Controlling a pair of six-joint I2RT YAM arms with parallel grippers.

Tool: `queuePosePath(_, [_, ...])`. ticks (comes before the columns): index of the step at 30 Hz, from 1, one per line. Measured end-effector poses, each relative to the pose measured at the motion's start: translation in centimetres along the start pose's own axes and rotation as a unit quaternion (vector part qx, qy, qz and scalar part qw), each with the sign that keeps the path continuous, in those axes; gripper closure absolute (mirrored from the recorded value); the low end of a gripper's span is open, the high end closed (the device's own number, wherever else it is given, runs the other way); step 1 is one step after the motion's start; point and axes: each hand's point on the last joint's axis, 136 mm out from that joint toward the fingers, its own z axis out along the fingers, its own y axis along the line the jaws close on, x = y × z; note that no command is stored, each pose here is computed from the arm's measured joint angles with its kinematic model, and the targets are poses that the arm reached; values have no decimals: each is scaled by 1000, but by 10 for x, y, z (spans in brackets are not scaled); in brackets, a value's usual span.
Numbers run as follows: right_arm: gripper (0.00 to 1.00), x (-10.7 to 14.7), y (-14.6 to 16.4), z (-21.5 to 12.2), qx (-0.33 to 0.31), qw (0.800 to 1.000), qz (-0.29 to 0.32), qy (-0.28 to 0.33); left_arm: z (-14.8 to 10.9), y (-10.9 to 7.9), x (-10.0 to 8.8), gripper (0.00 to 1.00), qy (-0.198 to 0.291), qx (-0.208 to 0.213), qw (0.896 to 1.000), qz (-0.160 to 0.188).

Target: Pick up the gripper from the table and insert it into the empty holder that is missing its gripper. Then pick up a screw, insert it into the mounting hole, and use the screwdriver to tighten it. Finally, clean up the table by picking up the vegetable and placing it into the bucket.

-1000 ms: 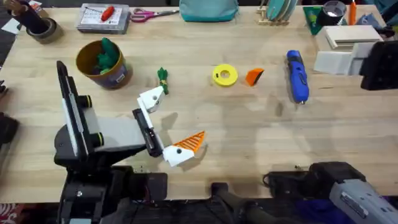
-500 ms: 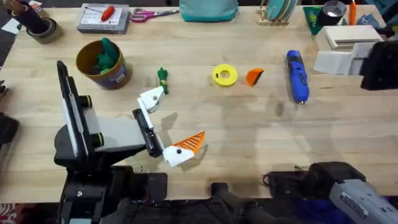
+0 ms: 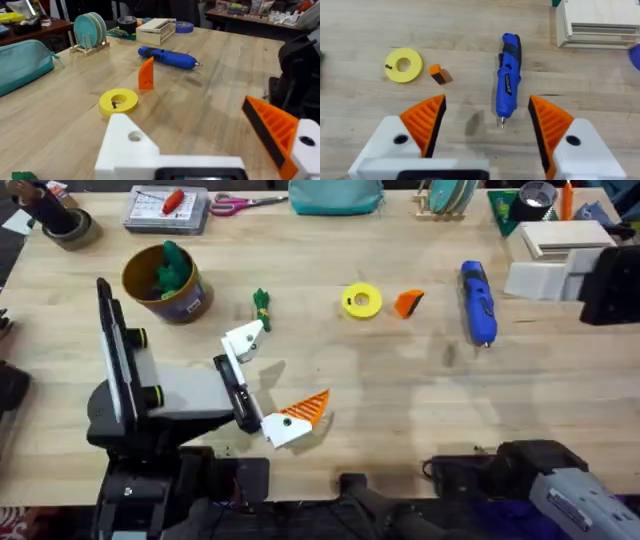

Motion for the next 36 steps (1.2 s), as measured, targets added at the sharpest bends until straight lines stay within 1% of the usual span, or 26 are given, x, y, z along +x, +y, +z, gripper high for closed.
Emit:
queuePosePath(29, [4,2,0,0,0,1000,0,5,0,0,0,15,0,0,1000,-3])
queuePosePath(33, [4,-1,0,0,0,1000,0,-2,0,0,0,15,0,0,1000,-3])
queuePosePath(36, [4,10,0,0,1,1000,0,22,0,0,0,16,0,0,1000,-3])
